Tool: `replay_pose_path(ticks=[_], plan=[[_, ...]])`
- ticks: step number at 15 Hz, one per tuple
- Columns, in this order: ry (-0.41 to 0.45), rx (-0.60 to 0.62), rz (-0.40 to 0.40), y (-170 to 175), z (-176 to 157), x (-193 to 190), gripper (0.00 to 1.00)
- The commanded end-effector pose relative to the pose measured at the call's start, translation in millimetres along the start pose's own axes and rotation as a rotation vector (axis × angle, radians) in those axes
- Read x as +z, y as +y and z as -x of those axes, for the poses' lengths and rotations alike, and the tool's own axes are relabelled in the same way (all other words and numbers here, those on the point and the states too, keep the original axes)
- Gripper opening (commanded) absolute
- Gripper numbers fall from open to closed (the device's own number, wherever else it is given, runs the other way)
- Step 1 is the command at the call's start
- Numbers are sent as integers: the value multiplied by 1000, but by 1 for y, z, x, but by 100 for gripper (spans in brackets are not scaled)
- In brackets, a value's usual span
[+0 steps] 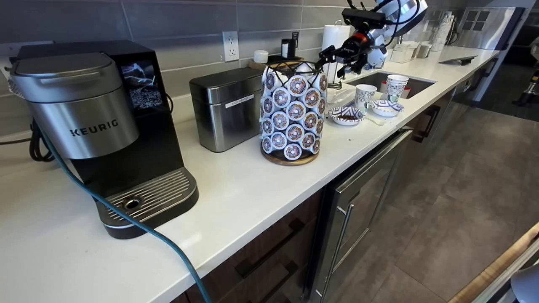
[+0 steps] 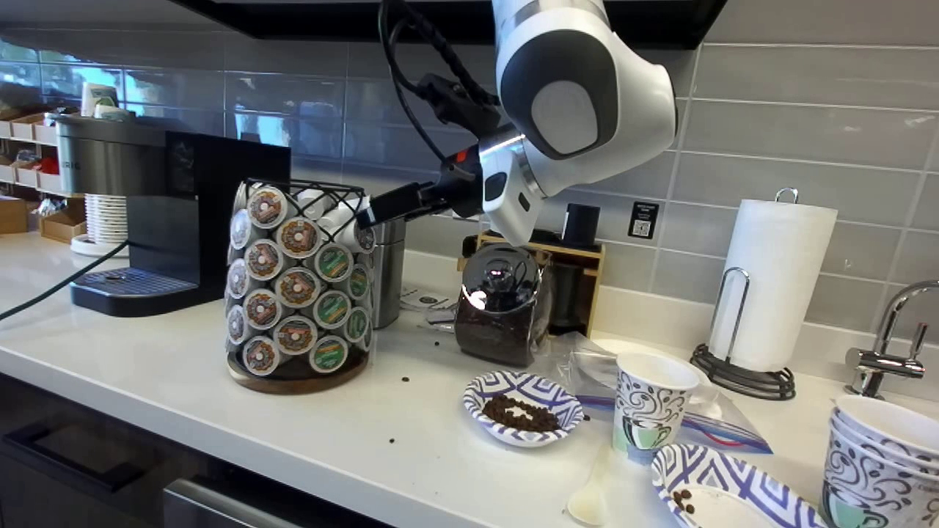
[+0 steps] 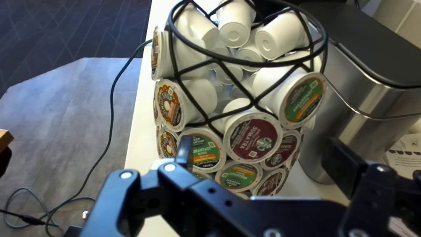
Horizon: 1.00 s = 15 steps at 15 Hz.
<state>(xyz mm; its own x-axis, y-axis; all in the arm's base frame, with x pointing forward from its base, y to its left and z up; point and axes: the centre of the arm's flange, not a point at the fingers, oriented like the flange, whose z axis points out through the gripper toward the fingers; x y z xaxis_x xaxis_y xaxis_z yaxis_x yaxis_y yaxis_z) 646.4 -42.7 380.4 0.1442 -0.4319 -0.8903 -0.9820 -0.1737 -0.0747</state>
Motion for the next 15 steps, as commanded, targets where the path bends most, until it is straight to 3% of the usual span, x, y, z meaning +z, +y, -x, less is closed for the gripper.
replay_pose_path(ticks=[1,11,15], plan=[[-13,63,61,-26,-4,10,100],[-49,161,151,-42,-25,36,100],[-57,178,173,-47,-25,42,93]])
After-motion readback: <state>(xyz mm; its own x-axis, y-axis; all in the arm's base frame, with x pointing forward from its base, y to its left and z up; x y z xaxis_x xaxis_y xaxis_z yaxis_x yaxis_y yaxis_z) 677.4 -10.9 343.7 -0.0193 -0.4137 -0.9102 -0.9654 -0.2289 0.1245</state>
